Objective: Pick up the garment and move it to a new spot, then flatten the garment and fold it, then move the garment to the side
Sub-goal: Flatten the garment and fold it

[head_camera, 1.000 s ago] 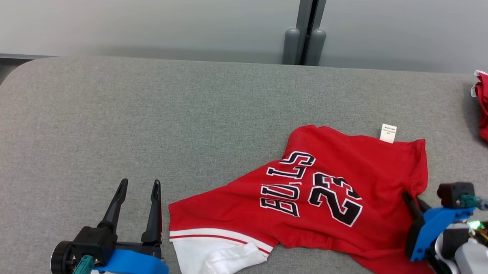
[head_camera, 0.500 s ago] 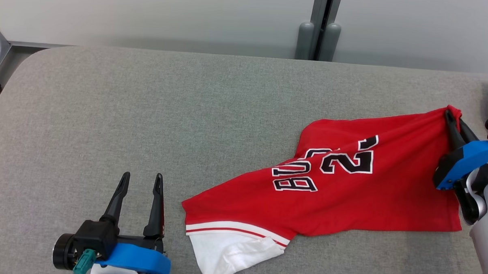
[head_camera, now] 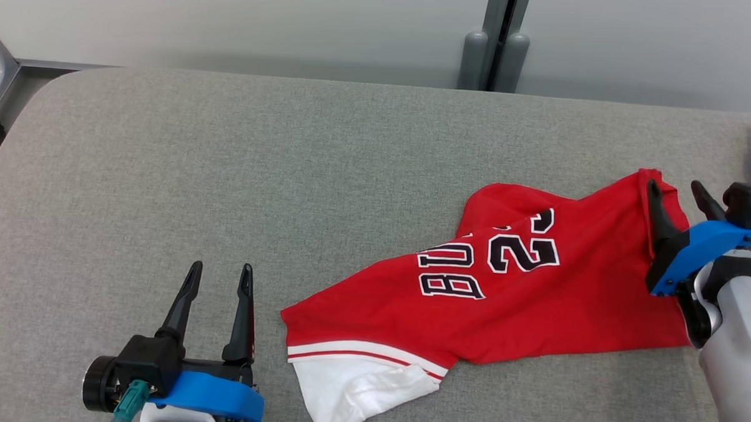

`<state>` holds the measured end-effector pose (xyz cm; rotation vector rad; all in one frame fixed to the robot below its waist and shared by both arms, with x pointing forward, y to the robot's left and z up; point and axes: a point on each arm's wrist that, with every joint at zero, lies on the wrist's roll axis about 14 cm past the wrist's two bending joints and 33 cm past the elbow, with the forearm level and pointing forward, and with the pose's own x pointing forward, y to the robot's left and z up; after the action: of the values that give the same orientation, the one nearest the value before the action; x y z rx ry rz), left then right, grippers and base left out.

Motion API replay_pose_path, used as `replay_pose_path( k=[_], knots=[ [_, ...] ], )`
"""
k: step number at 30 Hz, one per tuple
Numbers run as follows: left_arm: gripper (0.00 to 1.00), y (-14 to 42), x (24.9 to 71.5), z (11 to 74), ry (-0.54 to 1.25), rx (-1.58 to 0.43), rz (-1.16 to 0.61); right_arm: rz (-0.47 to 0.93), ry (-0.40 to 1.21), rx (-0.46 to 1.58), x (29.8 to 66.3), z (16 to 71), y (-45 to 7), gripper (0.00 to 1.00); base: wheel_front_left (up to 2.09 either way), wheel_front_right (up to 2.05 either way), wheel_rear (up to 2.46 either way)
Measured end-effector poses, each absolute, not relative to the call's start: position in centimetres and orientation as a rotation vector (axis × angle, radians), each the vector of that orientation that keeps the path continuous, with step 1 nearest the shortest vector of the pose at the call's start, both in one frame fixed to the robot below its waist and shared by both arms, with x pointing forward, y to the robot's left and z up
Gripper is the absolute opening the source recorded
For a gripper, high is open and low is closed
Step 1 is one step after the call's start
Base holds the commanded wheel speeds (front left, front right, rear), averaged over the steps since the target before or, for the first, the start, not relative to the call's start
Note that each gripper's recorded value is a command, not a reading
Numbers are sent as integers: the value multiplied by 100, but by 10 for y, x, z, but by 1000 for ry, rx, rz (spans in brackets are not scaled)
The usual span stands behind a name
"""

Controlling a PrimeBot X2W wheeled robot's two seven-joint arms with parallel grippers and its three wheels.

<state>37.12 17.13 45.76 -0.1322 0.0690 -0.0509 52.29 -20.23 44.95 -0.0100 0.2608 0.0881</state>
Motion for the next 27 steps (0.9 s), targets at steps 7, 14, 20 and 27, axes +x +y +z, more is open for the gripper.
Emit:
replay_pose_path(
  k=[7, 14, 20, 27],
  knots=[
    [100, 169, 369, 465, 48, -121, -62, 59, 248, -13, 488, 445, -223, 100, 0, 0, 0],
    [100, 163, 364, 468, 37, -105, -85, 40, 126, 13, 451, 468, -235, 100, 0, 0, 0],
    [100, 156, 361, 473, 22, -96, -109, 52, 20, 52, 418, 489, -222, 100, 0, 0, 0],
    [100, 151, 359, 479, 6, -92, -122, 55, -40, 87, 385, 498, -206, 100, 0, 0, 0]
  ],
)
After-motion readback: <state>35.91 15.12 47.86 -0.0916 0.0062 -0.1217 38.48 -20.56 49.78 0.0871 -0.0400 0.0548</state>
